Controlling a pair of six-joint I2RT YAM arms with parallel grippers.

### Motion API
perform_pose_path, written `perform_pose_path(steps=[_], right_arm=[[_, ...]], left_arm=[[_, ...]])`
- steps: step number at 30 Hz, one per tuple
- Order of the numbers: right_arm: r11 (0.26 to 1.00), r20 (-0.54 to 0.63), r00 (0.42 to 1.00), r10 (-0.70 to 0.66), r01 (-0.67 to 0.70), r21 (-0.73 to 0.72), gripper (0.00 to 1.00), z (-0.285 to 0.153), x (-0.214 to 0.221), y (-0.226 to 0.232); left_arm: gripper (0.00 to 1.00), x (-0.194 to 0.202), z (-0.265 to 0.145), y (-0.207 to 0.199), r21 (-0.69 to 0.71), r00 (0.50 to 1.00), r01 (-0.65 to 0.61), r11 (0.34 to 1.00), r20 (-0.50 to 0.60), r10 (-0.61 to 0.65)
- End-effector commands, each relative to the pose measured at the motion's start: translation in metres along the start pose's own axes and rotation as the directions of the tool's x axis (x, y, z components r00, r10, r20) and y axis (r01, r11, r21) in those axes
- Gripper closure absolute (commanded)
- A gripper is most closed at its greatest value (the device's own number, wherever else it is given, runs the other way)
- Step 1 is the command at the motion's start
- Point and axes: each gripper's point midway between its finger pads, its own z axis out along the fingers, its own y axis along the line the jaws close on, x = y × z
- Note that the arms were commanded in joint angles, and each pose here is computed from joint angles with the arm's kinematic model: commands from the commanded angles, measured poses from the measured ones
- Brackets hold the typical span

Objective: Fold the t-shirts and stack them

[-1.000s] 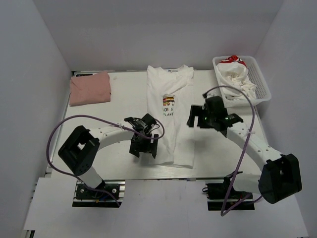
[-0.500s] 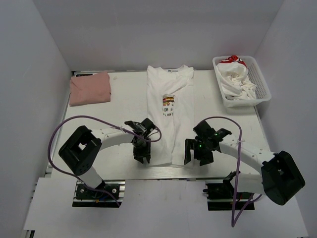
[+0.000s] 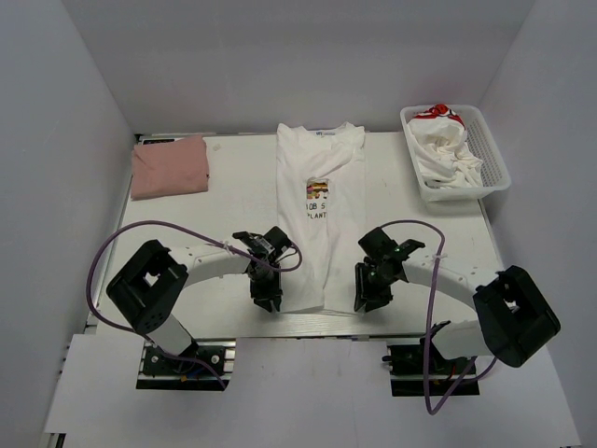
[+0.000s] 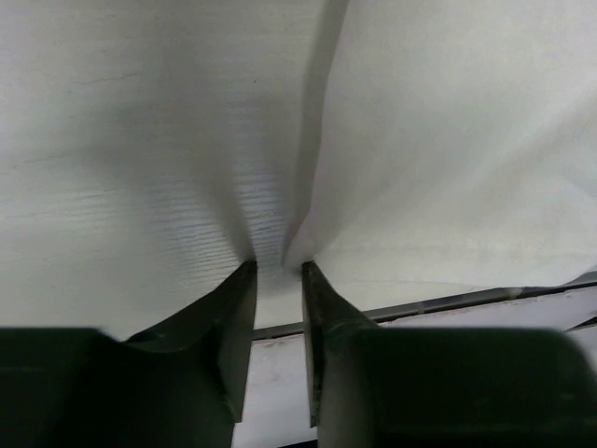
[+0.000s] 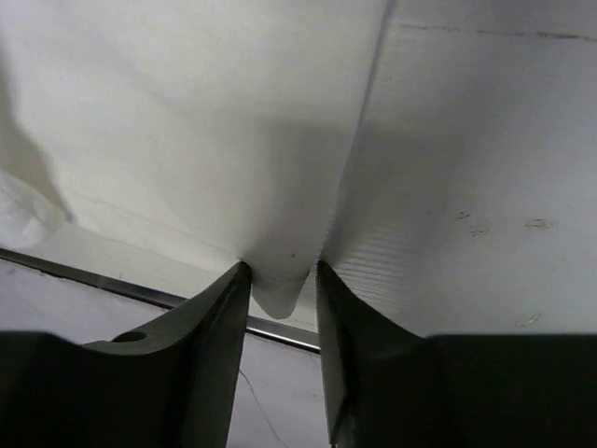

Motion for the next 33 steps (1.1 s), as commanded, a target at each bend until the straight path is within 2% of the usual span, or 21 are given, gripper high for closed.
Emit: perform_pose_path(steps=[1,5,8,12,15,18,21,25,26,28,29,33], right_arm=[[1.000,0.006,1.000,-0.014,0.014,0.002,0.62,-0.002,-0.007,0.005],[1.000,-0.001,1.000,0.000,0.000,0.001,0.89,-0.004,-0.006,0.007],[1.000,-0.016,1.000,-0.005,0.004,-0.029,1.00,-0.008,-0.004,0.014],[0.999,-0.070,0.998,0.002,-0.004,-0.032,1.00,-0.020,0.012,0.016],[0.998,-0.050,0.999,-0.005,0.002,-0.057,1.00,-0.029,0.012,0.022],[0.998,-0.016,1.000,-0.025,0.024,-0.057,1.00,-0.035,-0.001,0.028],[0.998,0.044,0.998,-0.034,0.036,-0.049,1.00,-0.041,-0.022,0.036],[0.999,0.226,0.973,-0.040,0.036,0.021,1.00,-0.066,-0.078,0.048],[0.994,0.289,0.956,-0.051,0.021,0.108,1.00,-0.070,-0.094,0.035],[0.982,0.321,0.946,-0.054,-0.009,0.191,1.00,-0.073,-0.111,0.025],[0.982,0.385,0.920,-0.071,-0.004,0.189,1.00,-0.090,-0.133,0.034],[0.976,0.443,0.893,-0.084,-0.016,0.218,1.00,-0.104,-0.173,0.038]], left_arm=[[0.66,-0.001,0.002,0.000,0.004,1.000,-0.005,1.000,0.019,0.005],[1.00,-0.001,0.004,-0.004,0.026,1.000,-0.028,0.999,0.013,0.028],[1.00,-0.006,0.000,-0.010,0.040,0.999,-0.032,0.999,0.027,0.031],[1.00,0.009,-0.014,-0.013,0.102,0.999,-0.036,0.994,0.017,0.035],[1.00,0.017,-0.027,-0.012,0.122,1.000,-0.018,0.992,0.012,0.016],[1.00,0.008,-0.043,-0.021,0.136,0.998,-0.047,0.990,0.050,0.040],[1.00,-0.019,-0.052,-0.037,0.137,0.993,-0.081,0.987,0.102,0.067],[1.00,-0.058,-0.065,-0.038,0.000,0.976,-0.120,0.993,0.185,0.118],[1.00,-0.078,-0.076,-0.041,-0.028,0.963,-0.104,0.994,0.248,0.108],[1.00,-0.096,-0.079,-0.039,-0.068,0.956,-0.078,0.995,0.279,0.094],[1.00,-0.115,-0.091,-0.044,-0.059,0.941,-0.055,0.997,0.332,0.072],[1.00,-0.162,-0.112,-0.047,-0.052,0.908,0.015,0.999,0.419,0.009]])
